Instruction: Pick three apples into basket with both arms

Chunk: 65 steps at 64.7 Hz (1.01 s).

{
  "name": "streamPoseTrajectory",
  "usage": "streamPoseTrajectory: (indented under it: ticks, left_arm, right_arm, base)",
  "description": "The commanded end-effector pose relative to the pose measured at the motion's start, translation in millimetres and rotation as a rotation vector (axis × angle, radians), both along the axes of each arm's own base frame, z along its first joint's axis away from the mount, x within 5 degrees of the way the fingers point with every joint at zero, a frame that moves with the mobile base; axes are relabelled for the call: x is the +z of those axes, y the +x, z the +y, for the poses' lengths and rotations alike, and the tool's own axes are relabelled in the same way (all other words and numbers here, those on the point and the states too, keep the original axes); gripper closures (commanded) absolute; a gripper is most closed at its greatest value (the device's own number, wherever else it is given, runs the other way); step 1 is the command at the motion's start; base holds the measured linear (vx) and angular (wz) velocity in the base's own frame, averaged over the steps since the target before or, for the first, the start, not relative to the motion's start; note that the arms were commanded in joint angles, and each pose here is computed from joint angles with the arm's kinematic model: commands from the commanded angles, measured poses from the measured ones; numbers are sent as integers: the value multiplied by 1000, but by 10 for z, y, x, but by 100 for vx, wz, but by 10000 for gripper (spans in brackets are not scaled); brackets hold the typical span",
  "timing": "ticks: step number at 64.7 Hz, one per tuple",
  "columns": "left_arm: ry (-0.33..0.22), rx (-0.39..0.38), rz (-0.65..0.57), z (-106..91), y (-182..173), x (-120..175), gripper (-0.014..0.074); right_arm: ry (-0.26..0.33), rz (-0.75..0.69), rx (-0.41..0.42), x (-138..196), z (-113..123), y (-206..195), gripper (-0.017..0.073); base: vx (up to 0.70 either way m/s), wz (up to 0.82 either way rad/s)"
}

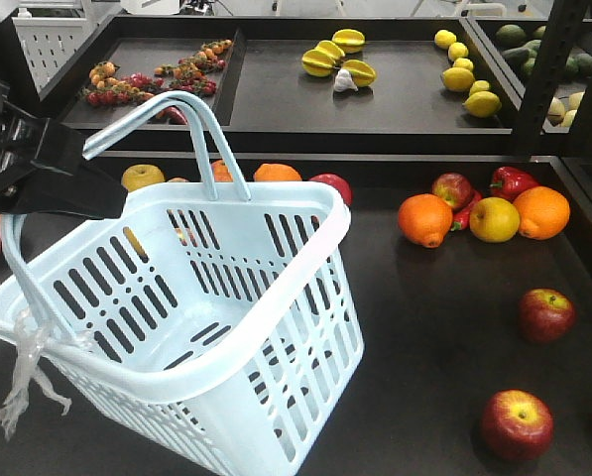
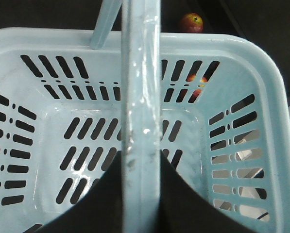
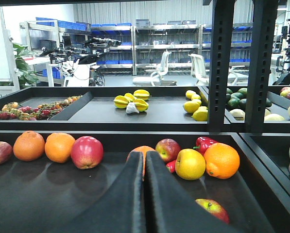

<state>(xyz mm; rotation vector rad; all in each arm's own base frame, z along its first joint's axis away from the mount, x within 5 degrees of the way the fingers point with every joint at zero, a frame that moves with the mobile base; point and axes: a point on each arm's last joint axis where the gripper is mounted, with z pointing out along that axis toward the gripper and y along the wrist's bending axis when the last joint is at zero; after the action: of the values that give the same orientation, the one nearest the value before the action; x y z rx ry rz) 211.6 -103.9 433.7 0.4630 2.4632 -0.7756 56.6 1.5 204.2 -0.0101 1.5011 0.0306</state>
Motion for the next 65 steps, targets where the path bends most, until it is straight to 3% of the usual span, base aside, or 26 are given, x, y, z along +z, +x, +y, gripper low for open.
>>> streamPoseTrajectory:
  ticks: [1,65]
  left_arm:
    - [-82,-4,-50,-28,-93,164,601]
    - [-82,-4,-50,-28,-93,164,601]
  right_arm:
    - [-6,-69,-2,22,1,-9,564]
    - [-6,-69,-2,22,1,-9,564]
  base:
    - [0,0]
    - [0,0]
